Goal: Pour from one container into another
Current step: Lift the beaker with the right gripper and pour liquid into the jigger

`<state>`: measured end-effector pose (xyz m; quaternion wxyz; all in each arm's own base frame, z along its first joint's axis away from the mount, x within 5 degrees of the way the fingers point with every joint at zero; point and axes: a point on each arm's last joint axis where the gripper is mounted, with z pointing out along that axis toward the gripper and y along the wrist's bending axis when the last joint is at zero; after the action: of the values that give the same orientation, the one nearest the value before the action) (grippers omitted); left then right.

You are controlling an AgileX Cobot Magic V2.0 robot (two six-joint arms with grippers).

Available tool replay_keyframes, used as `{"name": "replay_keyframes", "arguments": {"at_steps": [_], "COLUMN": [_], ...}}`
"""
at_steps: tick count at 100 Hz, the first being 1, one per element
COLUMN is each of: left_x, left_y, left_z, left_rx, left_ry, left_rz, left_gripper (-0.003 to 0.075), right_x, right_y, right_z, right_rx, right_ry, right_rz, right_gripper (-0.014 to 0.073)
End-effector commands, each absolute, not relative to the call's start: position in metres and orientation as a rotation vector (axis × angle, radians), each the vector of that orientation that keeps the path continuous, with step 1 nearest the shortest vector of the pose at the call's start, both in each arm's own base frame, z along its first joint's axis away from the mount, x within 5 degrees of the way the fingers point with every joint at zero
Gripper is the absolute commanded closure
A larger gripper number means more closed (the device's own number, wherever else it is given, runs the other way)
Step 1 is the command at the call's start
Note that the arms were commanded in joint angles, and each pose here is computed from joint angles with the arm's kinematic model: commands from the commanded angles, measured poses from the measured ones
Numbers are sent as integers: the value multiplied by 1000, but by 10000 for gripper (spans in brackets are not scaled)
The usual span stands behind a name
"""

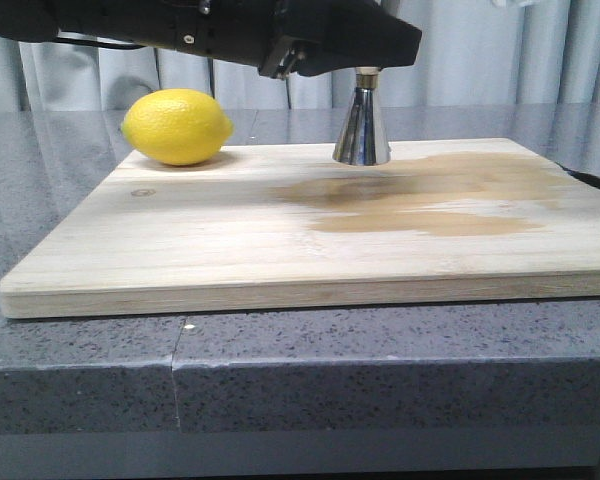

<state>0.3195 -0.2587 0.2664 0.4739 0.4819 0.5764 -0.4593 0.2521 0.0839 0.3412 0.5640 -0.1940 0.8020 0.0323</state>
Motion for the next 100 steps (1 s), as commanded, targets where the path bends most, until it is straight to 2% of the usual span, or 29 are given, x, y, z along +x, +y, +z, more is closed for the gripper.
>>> {"name": "replay_keyframes", "arguments": {"at_steps": [1, 27, 48, 100], "left_x": [311, 311, 311, 311], "left_y": [-257, -257, -257, -257], "left_z": [307, 307, 307, 307], "left_rx": [1113, 1113, 1113, 1113], "left_ry": [1281, 1281, 1281, 1281], "left_rz": [-1184, -1184, -1184, -1184], "left_gripper": [456, 456, 456, 456], "right_x": [246, 236, 244, 258], "right_y": [89, 107, 118, 136], "right_z": [377, 406, 421, 415], "right_rx": [-528, -733, -837, -1201], "right_ry": [1769, 1689, 1681, 1542], "right_rz": [26, -128, -261, -505], "right_gripper": [318, 318, 318, 318]}}
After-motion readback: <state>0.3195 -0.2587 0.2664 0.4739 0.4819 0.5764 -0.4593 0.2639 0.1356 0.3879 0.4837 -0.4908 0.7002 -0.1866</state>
